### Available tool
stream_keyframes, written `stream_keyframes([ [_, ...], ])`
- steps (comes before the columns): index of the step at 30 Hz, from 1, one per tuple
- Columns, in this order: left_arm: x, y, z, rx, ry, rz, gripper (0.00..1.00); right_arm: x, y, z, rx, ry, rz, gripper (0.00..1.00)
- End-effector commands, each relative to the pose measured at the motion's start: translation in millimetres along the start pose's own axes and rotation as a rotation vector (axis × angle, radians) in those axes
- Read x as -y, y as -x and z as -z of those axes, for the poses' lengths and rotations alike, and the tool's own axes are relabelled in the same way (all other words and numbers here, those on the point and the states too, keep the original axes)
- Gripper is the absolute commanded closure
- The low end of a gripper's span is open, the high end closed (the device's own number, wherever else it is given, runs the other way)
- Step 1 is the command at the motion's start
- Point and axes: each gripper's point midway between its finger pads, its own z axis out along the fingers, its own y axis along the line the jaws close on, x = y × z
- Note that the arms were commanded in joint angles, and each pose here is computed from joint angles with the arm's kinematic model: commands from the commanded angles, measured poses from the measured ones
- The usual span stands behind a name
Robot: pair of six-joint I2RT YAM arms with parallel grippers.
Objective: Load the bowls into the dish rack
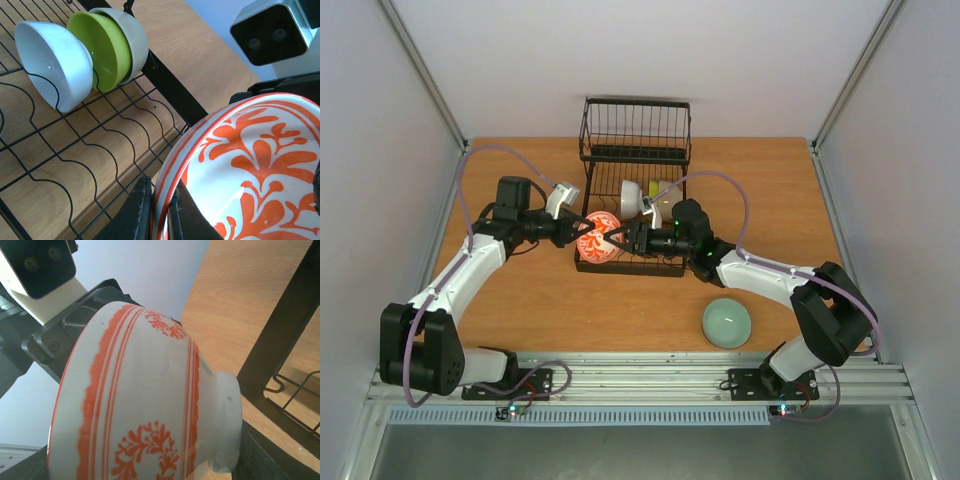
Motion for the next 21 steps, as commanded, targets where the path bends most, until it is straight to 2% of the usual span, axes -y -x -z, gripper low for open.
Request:
stream_keyframes([
  [1, 13.5, 24.4, 6.0, 0.064, -0.056, -0.063, 0.99, -28.9, 10.3, 4.4, 0.014, 0.054, 0.08, 0.99],
  [2, 13.6, 24.6, 6.3, 0.064, -0.055, -0.063, 0.97, -28.4, 11.0, 5.6, 0.019, 0.039, 0.09, 0.99],
  [7, 13.4, 24.8, 7.8, 0.063, -0.043, -0.074, 0.65, -22.1, 24.1, 15.8, 0.063, -0.103, 0.151, 0.99],
  [9, 11.2, 25.6, 8.7, 0.065, -0.024, -0.078, 0.58, -18.5, 29.7, 19.8, 0.078, -0.168, 0.178, 0.99],
  [17, -4.5, 32.8, 17.1, 0.092, 0.118, -0.095, 0.46, 0.9, 50.9, 18.5, 0.079, -0.49, 0.291, 0.99],
  [21, -8.9, 37.0, 23.5, 0.111, 0.177, -0.103, 0.46, 16.7, 64.4, 0.5, 0.065, -0.708, 0.375, 0.99],
])
